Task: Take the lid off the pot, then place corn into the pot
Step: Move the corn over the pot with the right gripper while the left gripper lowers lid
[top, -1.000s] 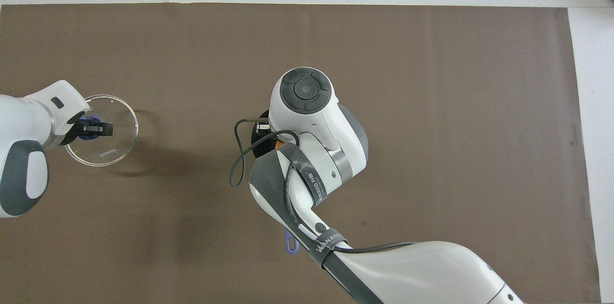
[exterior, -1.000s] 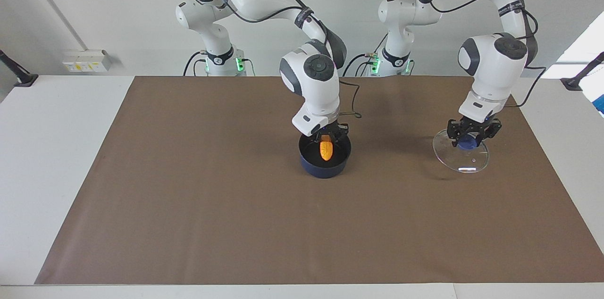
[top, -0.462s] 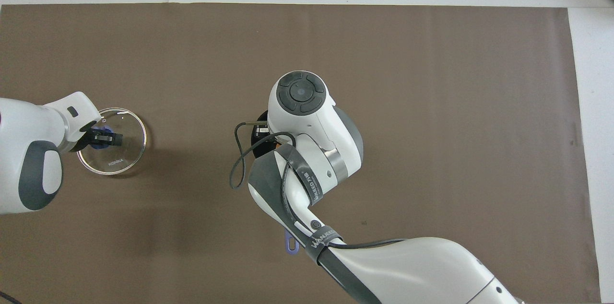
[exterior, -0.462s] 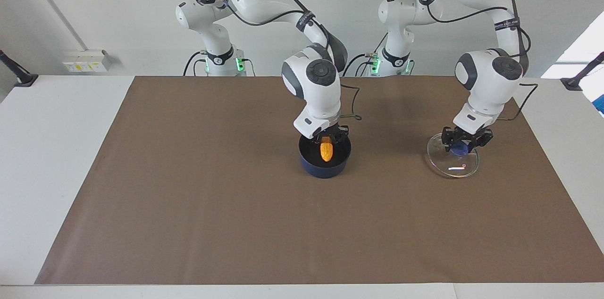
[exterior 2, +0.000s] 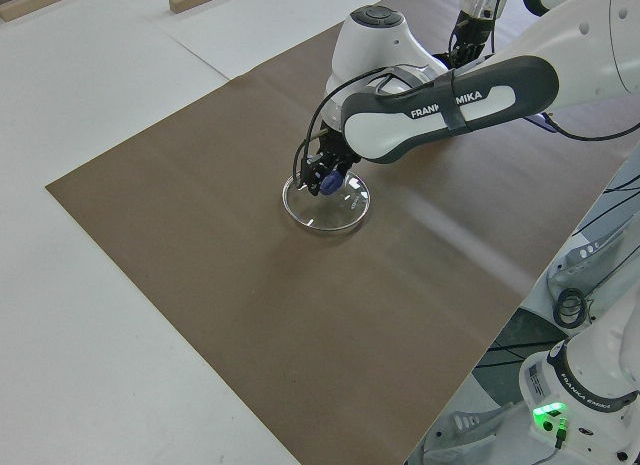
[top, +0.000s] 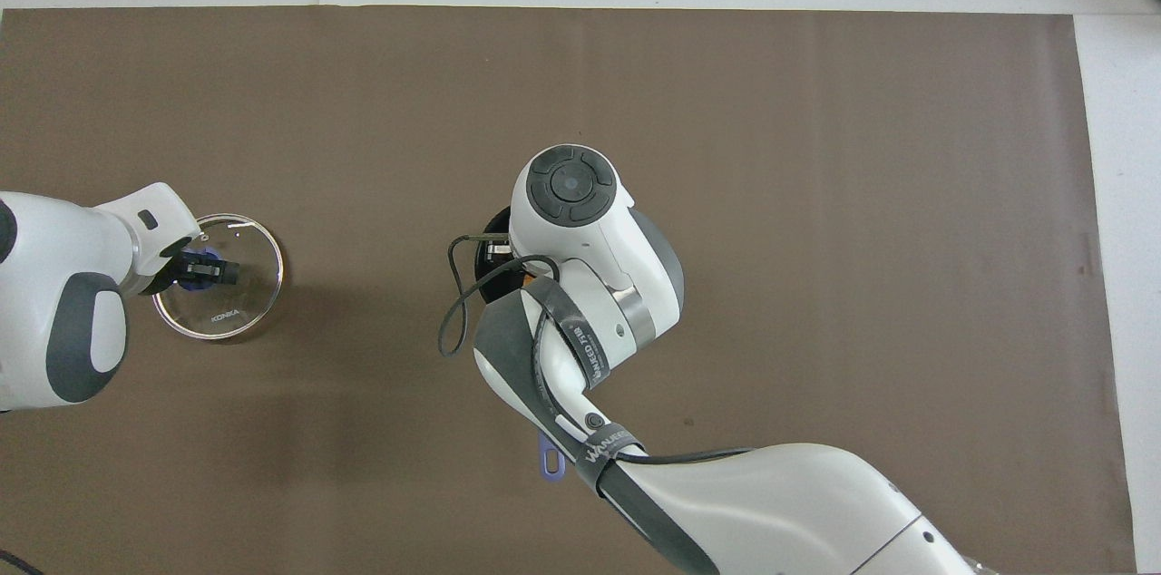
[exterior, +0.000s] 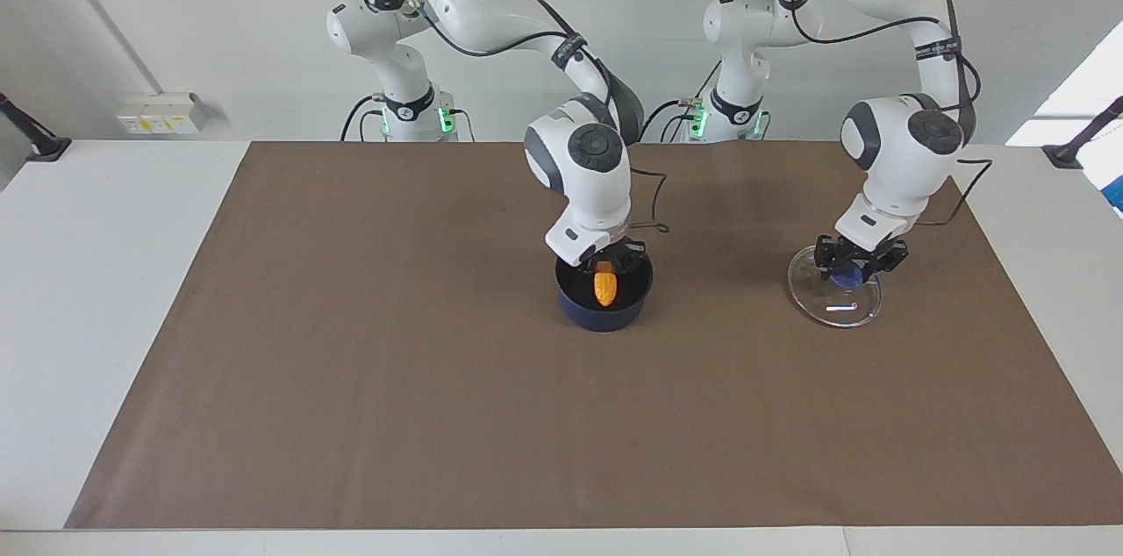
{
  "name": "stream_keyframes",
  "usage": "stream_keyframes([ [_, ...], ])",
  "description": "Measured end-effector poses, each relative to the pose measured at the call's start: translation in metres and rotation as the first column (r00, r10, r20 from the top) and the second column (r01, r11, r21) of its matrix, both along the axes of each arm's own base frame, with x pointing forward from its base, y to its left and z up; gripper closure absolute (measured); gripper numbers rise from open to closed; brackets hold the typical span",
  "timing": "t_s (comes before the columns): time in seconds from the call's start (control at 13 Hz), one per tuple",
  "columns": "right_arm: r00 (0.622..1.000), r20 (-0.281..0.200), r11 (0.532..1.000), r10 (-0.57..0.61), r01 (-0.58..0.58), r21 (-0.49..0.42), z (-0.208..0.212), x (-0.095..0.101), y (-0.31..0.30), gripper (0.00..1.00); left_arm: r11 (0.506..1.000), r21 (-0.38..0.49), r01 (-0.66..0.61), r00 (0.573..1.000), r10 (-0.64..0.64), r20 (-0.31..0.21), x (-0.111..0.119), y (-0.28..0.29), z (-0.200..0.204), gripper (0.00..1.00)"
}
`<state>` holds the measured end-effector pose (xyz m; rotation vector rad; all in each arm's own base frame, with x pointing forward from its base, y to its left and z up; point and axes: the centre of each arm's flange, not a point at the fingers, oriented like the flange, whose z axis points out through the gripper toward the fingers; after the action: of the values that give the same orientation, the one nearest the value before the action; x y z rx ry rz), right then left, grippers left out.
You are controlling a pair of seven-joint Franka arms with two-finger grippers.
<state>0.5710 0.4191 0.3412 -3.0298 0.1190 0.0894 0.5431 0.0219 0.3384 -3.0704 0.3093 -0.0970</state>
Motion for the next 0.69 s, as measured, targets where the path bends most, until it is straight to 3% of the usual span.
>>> stream_keyframes([
  [0.31,1.0,-0.012,1.0,-0.001,0.001,-0.01,-0.0111,-0.0034,-0.0029,0.6,1.0,0.0,0.0,1.0,0.0,-0.004,-0.0009,-0.0001,-0.0022,0.33],
  [0.46,1.0,-0.013,1.0,-0.001,0.001,-0.01,-0.0122,-0.0038,-0.003,0.6,1.0,0.0,0.001,1.0,-0.001,-0.003,-0.0008,0.0,-0.0021,0.19],
  [0.54,1.0,-0.013,1.0,-0.001,0.001,-0.01,-0.0121,-0.0037,-0.003,0.6,1.0,0.0,0.002,1.0,-0.002,-0.003,-0.0008,0.0,-0.002,0.18],
  [0.62,1.0,-0.012,1.0,-0.001,0.001,-0.01,-0.0119,-0.0036,-0.0031,0.59,1.0,0.0,0.003,1.0,-0.003,-0.003,-0.0007,0.0,-0.002,0.08],
  [0.69,1.0,-0.011,1.0,-0.002,0.002,-0.009,-0.0112,-0.0032,-0.0033,0.52,1.0,0.0,0.003,1.0,-0.003,-0.002,-0.0005,0.0,-0.0016,0.0],
])
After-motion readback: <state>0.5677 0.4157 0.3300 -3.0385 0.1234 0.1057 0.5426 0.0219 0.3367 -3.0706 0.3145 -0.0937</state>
